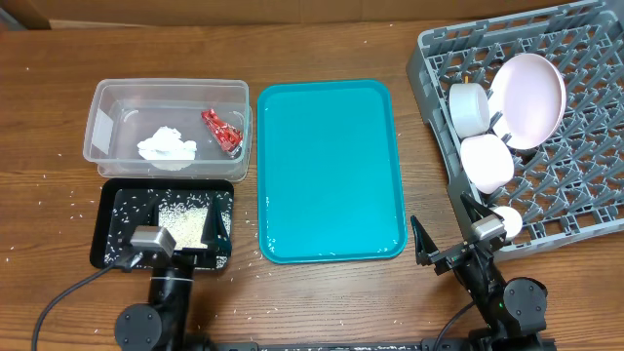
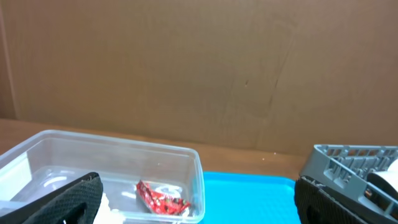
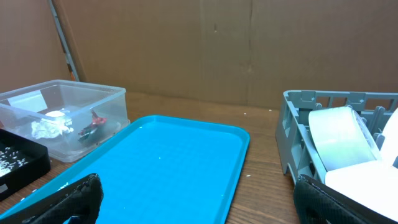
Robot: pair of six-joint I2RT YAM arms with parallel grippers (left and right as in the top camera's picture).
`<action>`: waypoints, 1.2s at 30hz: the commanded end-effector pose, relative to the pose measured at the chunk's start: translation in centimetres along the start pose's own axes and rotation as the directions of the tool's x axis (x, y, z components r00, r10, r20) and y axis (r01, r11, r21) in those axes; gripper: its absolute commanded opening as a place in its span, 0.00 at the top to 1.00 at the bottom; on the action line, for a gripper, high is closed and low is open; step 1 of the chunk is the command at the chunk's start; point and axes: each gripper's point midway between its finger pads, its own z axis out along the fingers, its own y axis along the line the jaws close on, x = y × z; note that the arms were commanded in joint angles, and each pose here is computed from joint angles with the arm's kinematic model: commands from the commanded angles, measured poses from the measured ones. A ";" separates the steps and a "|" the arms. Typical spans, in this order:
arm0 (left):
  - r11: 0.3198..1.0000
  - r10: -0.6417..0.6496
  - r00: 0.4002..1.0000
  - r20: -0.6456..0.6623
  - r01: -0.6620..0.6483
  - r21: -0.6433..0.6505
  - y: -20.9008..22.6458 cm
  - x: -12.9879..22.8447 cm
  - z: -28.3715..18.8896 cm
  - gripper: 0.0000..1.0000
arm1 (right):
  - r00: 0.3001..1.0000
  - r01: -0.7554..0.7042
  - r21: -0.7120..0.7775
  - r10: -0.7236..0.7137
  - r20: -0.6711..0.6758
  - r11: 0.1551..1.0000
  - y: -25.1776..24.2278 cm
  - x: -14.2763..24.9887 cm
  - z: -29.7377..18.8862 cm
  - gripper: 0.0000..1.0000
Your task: Sort waste into correct bins and load items into the dishwasher
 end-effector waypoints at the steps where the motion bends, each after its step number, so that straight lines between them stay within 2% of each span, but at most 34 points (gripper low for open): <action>1: 0.999 0.024 1.000 0.003 -0.024 0.027 -0.1 1.7 0.3 0.00 | 1.000 0.002 0.009 -0.002 0.006 1.000 -0.2 0.1 0.0 0.00; 8: 1.000 -0.001 1.000 -0.005 0.002 0.027 0.7 5.1 1.0 0.00 | 1.000 0.003 0.009 -0.003 0.006 1.000 -0.2 0.1 0.0 0.00; 12: 1.000 -0.004 1.000 -0.019 0.005 0.023 0.8 5.4 1.0 0.00 | 1.000 0.003 0.009 -0.003 0.006 1.000 -0.2 0.1 0.0 0.00; 18: 1.000 -0.021 0.982 -0.186 0.018 -0.020 1.7 9.6 0.6 0.00 | 1.000 0.003 0.009 -0.003 0.006 1.000 -0.2 0.1 0.0 0.00; 36: 1.000 -0.021 0.982 -0.185 0.017 -0.026 1.8 9.6 0.6 0.00 | 1.000 0.003 0.009 -0.003 0.006 1.000 -0.2 0.1 0.0 0.00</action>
